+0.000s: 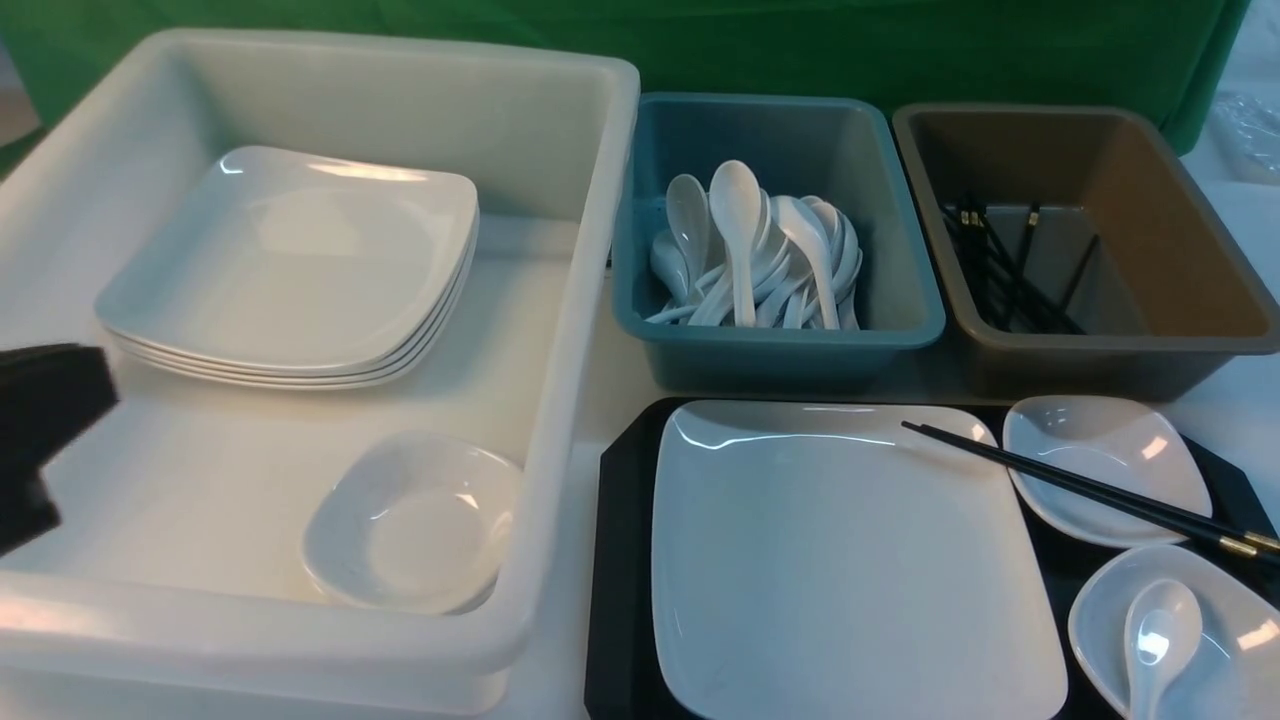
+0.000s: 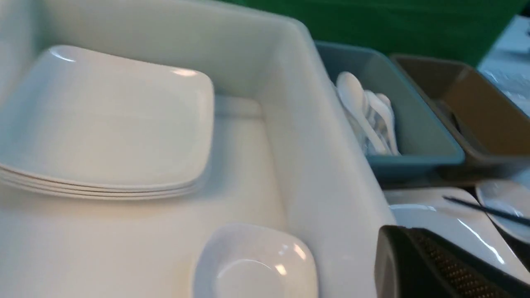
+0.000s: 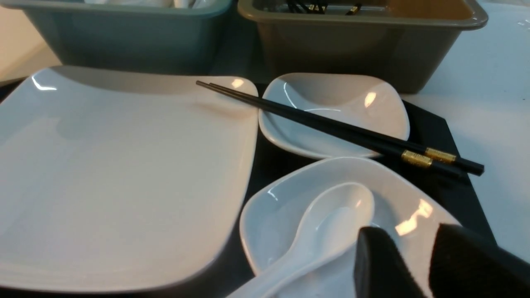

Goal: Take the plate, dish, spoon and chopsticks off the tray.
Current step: Use the right arm to grab a soup spoon from the plate

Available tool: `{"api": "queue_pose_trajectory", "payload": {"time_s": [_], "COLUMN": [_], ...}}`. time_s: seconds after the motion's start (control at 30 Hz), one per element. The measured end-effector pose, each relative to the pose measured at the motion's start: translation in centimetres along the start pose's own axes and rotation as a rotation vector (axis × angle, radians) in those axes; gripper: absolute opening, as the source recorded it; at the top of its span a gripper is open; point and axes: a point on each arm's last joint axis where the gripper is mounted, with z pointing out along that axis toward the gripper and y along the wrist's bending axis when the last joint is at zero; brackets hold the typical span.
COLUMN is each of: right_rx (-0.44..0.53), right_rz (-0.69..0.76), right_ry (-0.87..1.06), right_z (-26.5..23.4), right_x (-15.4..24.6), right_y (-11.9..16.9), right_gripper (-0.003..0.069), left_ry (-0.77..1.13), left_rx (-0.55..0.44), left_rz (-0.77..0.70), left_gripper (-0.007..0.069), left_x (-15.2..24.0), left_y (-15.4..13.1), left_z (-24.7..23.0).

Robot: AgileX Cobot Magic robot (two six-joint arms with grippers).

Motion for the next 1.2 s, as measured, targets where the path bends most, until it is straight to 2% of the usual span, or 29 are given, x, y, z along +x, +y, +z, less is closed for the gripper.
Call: {"api": "queue_pose_trajectory", "payload": {"time_s": [0.3,0.5,0.6,0.67,0.83,0.9,0.97,1.03,1.17,1.2], "right_rx": [0.000,-0.001,-0.015,-0.041,-0.093,-0.099,-0.093,-0.094,-0.072,-0.070], "right_rz": [0.000,0.004,0.106,0.264,0.471,0.520,0.495,0.414,0.236,0.231], "right_ry": [0.000,-0.020,-0.080,-0.165,-0.310,-0.248,-0.105,0.054,0.516,0.523], "right_z": [0.0,0.0,0.0,-0.1,-0.5,-0.6,-0.9,-1.0,0.9,1.2], "right_x": [0.0,-0.2,-0.7,-1.5,-2.9,-3.2,-4.9,-6.9,-10.7,-10.9], "right_y": [0.0,0.0,0.1,0.2,0.2,0.3,0.5,0.9,1.9,1.9], "right_gripper": [0.0239,0.0239,0.0239,0.0239,0.0234,0.0211,0.0170,0.0158,0.0157,0.0158], "left_ry": [0.156,0.117,0.103,0.084,-0.012,-0.055,-0.096,-0.116,-0.127,-0.126], "left_rx": [0.187,0.209,0.213,0.220,0.236,0.242,0.246,0.248,0.248,0.248], "left_rz": [0.152,0.181,0.198,0.207,0.240,0.256,0.268,0.272,0.289,0.295], "left_gripper": [0.0010,0.0010,0.0010,0.0010,0.0010,0.0010,0.0010,0.0010,0.0010,0.0010], "left_x": [0.6,0.3,0.3,0.2,-0.1,-0.2,-0.2,-0.2,-0.2,-0.2], "left_y": [-2.6,-3.1,-3.1,-3.2,-3.3,-3.3,-3.3,-3.3,-3.3,-3.3], "left_z": [4.1,4.2,3.8,3.0,0.3,-0.9,-1.9,-2.4,-2.6,-2.6]}}
